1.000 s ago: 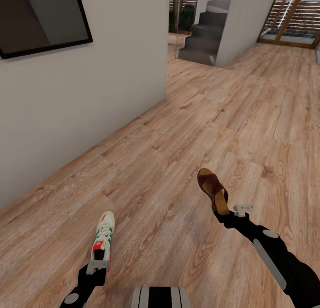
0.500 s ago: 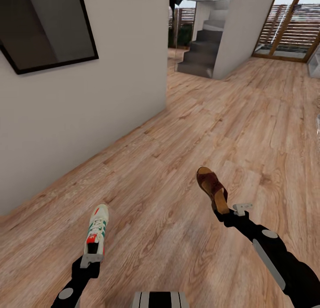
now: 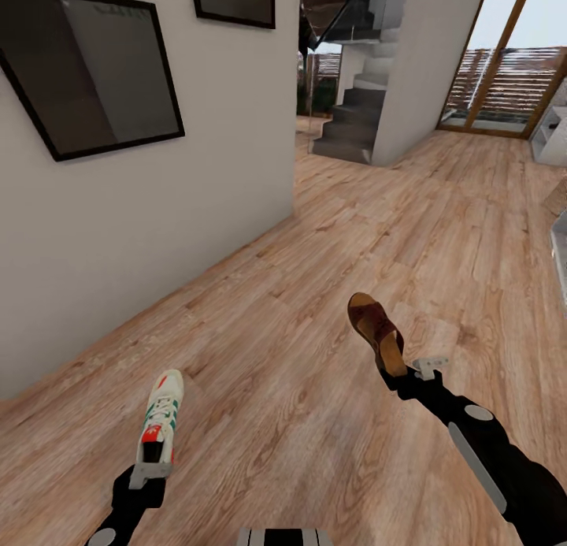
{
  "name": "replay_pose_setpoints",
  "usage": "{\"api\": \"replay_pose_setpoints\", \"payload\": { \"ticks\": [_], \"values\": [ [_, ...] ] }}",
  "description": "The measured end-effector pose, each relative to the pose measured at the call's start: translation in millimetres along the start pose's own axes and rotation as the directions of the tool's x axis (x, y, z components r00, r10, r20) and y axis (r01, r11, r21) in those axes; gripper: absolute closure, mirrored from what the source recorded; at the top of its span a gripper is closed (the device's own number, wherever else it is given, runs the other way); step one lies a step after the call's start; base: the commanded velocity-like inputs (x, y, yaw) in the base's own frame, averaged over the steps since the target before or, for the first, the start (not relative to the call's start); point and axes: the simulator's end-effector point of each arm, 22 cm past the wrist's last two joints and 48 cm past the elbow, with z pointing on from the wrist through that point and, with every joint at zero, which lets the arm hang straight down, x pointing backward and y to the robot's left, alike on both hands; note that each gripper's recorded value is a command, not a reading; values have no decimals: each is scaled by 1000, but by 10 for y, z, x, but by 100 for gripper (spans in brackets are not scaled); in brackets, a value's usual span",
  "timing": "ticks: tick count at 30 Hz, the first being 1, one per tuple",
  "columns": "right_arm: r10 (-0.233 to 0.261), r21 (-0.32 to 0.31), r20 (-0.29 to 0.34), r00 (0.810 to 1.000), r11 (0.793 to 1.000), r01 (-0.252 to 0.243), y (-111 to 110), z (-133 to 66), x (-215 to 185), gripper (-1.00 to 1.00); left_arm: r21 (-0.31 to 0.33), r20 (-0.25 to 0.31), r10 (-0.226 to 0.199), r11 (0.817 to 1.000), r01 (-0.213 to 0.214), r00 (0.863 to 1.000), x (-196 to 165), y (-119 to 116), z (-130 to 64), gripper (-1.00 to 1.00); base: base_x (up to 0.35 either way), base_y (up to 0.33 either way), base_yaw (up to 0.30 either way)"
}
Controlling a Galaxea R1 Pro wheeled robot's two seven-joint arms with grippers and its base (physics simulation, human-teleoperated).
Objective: Pick up the two gym shoes and the two sandals from the corridor floor and place them onto the hallstand (shoe rack) in the corridor, making sure they are on the rack and not on the floor. Arrange them so the two gym shoes are next to each other and the two sandals are next to each other.
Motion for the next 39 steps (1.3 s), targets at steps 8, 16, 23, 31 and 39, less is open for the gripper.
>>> {"api": "replay_pose_setpoints", "payload": {
  "ticks": [8, 16, 23, 31, 39],
  "values": [
    [-10, 171, -137, 991, 985, 34, -417, -213, 836, 100, -20, -9, -76, 997, 75, 997, 172, 47, -189, 100, 0, 0, 0],
    [19, 262, -112, 993, 965, 11, -500, -428, 1556, 100, -35, 13, -129, 991, 129, 992, 316, 89, -393, 100, 0, 0, 0],
    [48, 275, -70, 996, 961, -28, -296, -580, 2026, 100, -23, 69, -142, 989, 144, 987, 178, 22, -458, 100, 0, 0, 0],
    [53, 287, 0, 999, 957, -51, -153, -775, 2228, 100, 13, 49, -166, 986, 165, 985, 266, -169, -532, 100, 0, 0, 0],
    [83, 273, 6, 997, 959, -81, 78, -837, 2132, 100, 28, 23, -173, 985, 172, 985, 218, -231, -651, 100, 0, 0, 0]
  ]
}}
